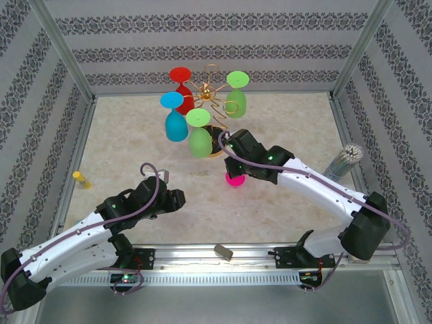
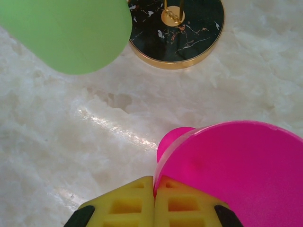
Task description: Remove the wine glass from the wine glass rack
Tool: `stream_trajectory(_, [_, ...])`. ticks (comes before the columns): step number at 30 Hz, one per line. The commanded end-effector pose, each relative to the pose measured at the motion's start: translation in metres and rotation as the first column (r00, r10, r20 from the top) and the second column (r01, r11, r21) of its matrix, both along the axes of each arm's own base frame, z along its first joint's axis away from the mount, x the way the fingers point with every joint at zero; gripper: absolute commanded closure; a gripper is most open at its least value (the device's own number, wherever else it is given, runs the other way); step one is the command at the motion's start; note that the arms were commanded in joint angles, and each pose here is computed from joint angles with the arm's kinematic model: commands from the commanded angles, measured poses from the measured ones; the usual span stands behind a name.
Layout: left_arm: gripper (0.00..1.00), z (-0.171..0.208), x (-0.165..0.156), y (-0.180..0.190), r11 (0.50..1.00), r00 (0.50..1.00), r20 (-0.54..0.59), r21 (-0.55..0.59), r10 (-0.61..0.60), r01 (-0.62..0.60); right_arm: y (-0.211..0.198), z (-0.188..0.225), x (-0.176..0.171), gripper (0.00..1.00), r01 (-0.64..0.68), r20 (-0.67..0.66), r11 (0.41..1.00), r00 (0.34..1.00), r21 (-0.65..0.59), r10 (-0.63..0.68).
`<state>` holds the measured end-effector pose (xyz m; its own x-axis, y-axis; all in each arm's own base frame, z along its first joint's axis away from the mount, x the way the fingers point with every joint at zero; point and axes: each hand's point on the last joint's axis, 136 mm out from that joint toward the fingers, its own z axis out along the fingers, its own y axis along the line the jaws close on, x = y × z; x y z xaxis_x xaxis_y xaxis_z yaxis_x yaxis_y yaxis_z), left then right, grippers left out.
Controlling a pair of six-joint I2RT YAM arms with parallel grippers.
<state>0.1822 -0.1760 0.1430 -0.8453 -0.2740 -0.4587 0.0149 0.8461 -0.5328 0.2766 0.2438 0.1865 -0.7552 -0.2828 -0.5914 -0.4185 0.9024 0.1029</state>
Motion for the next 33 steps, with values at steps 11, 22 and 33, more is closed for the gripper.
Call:
stream_trajectory(11, [0.57,0.003,0.001,0.012,0.999,1.0,0.016,0.039,0.022,-0.023,0.005,-0.011,0.022,1.0,0.022,-0.003,0.998,1.0,-0.051,-0.022])
stream_trajectory(22, [0.57,0.003,0.001,0.013,0.999,0.999,0.019,0.038,0.026,-0.027,0.002,-0.008,0.022,0.78,0.039,0.0,0.998,0.999,-0.053,-0.039])
stream_trajectory(33, [0.57,0.013,0.004,0.004,1.0,0.999,0.042,0.008,-0.004,0.003,-0.001,0.026,0.023,0.66,0.06,0.055,0.998,0.997,-0.012,-0.059])
